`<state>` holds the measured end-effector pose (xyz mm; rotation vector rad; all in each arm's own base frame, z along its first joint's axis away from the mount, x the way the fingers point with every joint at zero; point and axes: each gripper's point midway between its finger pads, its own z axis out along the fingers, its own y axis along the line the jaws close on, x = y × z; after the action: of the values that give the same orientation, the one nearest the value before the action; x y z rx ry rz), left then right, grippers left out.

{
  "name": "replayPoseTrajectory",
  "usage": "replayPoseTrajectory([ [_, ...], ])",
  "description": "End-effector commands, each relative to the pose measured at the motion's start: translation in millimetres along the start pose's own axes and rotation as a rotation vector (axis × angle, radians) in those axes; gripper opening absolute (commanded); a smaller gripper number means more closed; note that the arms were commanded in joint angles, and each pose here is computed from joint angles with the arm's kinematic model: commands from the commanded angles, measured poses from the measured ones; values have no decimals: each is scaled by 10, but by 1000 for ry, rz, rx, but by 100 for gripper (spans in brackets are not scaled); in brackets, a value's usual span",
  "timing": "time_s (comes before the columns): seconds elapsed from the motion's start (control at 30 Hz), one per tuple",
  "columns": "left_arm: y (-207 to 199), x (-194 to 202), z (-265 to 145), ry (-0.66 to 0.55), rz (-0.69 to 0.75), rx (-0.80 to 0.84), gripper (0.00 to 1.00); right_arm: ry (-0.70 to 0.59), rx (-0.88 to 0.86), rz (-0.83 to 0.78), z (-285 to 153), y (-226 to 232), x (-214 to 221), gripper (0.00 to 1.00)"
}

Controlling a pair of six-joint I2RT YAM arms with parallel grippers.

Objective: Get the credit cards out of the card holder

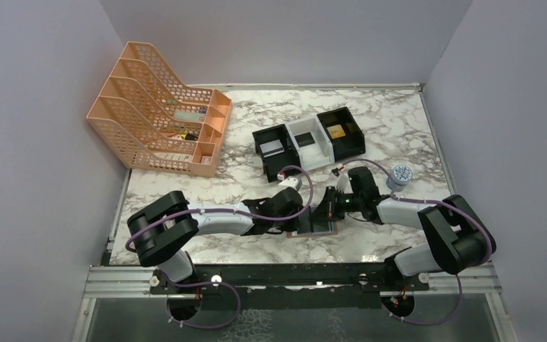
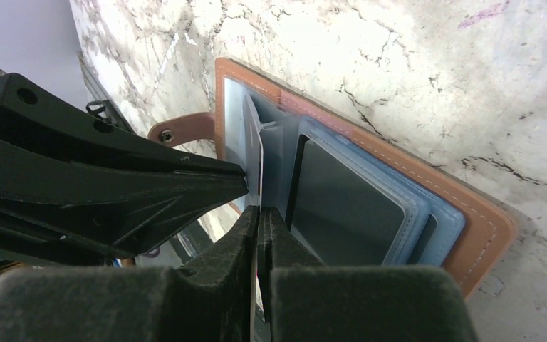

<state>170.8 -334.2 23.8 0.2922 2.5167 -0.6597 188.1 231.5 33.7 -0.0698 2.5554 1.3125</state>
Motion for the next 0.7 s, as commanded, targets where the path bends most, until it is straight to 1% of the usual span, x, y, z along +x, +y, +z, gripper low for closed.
replayPoseTrajectory([
  [0.0, 283, 177, 47, 60, 33, -115, 12, 15, -52, -54, -26, 143, -53, 6],
  [0.13, 270, 176, 45, 61, 29, -110, 12, 24, -78, -50, -26, 182, -35, 11],
  [0.2, 276, 168, 38, 57, 29, -113, 12, 22, -83, -48, -31, 197, -39, 11],
  [0.23, 279, 169, 34, 56, 30, -114, 12, 17, -86, -52, -36, 207, -45, 11],
  [0.4, 295, 178, 32, 60, 32, -120, 11, 3, -75, -73, -75, 202, -75, 1],
  [0.67, 324, 184, 30, 59, 37, -131, 11, 1, -57, -96, -146, 144, -85, 1],
])
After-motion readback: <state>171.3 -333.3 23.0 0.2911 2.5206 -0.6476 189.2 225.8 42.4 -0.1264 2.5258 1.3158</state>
